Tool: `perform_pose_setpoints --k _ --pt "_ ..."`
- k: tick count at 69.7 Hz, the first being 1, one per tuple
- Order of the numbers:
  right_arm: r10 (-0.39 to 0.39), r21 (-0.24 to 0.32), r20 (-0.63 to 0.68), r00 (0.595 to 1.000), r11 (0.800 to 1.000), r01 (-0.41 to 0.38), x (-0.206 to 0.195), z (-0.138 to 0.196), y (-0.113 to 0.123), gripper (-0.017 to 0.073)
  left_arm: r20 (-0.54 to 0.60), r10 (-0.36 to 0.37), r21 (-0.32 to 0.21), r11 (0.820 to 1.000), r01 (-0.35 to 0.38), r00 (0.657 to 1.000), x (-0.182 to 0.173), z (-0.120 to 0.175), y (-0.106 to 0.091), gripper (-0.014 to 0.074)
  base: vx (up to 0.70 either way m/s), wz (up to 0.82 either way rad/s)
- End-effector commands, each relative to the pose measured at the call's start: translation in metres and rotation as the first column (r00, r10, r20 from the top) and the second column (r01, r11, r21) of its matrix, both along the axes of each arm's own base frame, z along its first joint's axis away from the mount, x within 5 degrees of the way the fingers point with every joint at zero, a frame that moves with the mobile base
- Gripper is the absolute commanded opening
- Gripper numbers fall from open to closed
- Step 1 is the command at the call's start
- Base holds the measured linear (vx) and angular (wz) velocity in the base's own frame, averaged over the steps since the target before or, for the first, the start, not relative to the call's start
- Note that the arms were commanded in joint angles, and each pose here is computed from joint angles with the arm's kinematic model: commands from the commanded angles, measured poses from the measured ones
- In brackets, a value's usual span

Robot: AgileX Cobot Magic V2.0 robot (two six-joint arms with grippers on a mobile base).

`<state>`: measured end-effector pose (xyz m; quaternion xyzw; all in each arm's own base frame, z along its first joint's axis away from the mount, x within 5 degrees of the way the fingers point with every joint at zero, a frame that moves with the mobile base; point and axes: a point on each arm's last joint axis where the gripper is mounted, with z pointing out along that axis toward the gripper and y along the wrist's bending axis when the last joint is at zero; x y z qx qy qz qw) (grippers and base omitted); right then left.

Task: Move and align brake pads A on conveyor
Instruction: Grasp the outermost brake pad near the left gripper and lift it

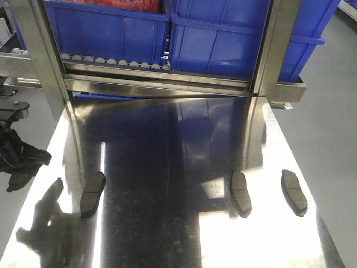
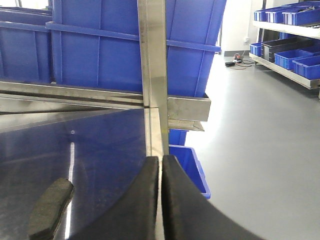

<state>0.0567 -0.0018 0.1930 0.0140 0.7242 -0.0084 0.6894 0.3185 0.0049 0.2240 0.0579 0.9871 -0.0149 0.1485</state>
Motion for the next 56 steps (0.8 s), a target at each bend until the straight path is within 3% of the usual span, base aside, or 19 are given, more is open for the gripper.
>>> perform_pose_setpoints --k 1,15,25,36,46,56 --pt "-0.007 -0.009 0.074 0.997 1.000 0.008 0.000 0.002 0.000 -0.0006 0.145 0.002 0.001 1.000 -0.002 0.989 -0.003 0.034 0.001 0.0114 0.00 0.00" --pt "-0.007 -0.009 0.074 0.997 1.000 0.008 0.000 0.002 0.000 -0.0006 0.256 -0.023 -0.003 1.000 0.025 0.966 -0.029 0.060 -0.005 0.0114 0.00 0.00" --pt "-0.007 -0.009 0.074 0.997 1.000 0.008 0.000 0.002 0.000 -0.0006 0.390 -0.093 0.003 0.995 0.099 0.916 -0.059 0.078 -0.020 0.0114 0.00 0.00" --pt "-0.007 -0.009 0.074 0.997 1.000 0.008 0.000 0.002 0.000 -0.0006 0.488 -0.119 -0.003 0.990 0.138 0.865 -0.101 0.090 -0.029 0.0114 0.00 0.00" --pt "-0.007 -0.009 0.074 0.997 1.000 0.008 0.000 0.002 0.000 -0.0006 0.597 -0.105 -0.008 0.991 0.137 0.795 -0.141 0.093 -0.028 0.0114 0.00 0.00" --pt "-0.007 -0.009 0.074 0.997 1.000 0.008 0.000 0.002 0.000 -0.0006 0.731 -0.051 -0.041 0.992 0.118 0.681 -0.180 0.090 -0.025 0.0114 0.00 0.00"
